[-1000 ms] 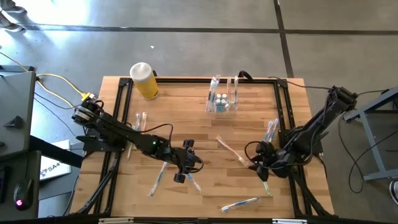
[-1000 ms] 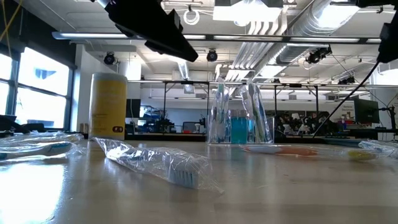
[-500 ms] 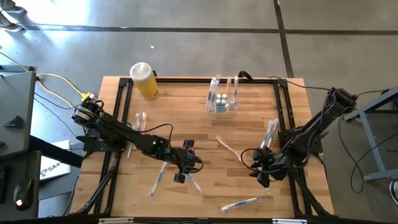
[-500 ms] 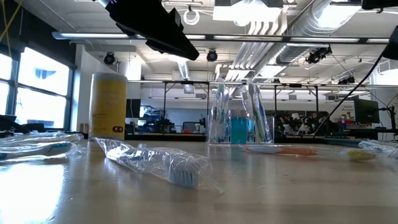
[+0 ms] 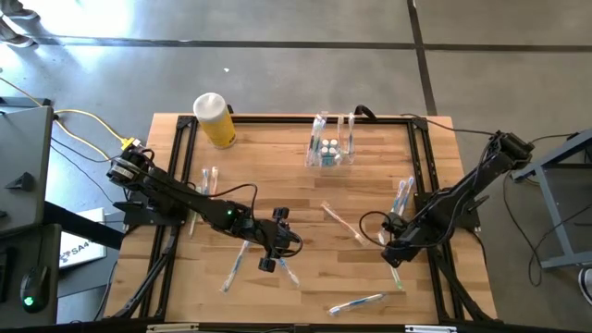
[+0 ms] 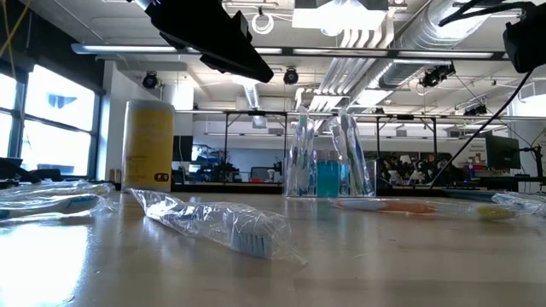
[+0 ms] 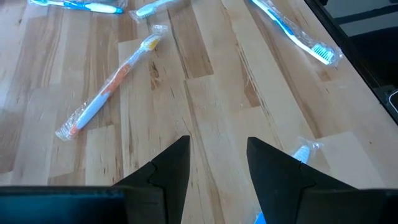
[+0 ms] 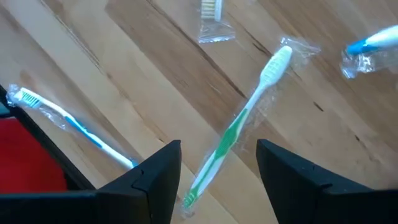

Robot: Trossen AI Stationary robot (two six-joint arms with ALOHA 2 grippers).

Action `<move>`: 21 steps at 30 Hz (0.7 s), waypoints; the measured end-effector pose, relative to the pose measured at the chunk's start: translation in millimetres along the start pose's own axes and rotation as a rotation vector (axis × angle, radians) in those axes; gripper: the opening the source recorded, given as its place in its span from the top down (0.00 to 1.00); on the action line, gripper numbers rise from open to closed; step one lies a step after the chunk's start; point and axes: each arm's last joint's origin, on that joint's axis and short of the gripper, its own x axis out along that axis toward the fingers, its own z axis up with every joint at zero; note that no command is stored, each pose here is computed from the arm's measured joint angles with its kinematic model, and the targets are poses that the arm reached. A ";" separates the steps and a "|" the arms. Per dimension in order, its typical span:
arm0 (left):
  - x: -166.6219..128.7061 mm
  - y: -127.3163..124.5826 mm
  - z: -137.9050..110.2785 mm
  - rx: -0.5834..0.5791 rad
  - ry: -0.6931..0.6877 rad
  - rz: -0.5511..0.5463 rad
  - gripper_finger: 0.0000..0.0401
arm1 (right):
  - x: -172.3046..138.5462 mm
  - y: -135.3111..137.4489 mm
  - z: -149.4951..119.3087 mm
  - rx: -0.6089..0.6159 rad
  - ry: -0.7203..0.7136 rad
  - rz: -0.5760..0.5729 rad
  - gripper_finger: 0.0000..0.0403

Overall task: Pick & Place toothbrushing station
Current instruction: Put the green toothbrush into the transparent organizer

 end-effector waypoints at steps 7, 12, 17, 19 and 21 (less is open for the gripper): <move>0.0 0.0 -0.2 0.000 0.002 0.000 0.62 | 9.4 0.5 -0.3 0.068 0.007 -0.060 0.50; 0.0 0.0 -0.4 0.001 0.004 0.001 0.62 | 19.4 -2.1 -0.7 0.134 0.007 -0.156 0.50; 0.0 0.1 -0.4 0.001 0.004 0.002 0.62 | 31.8 -2.8 -2.0 0.168 0.032 -0.242 0.50; 0.0 0.1 -0.4 0.001 0.004 0.003 0.62 | 38.3 -1.7 -1.7 0.166 0.020 -0.263 0.50; 0.0 0.1 -0.4 0.001 0.004 0.003 0.62 | 45.9 -0.1 -1.9 0.165 0.022 -0.282 0.50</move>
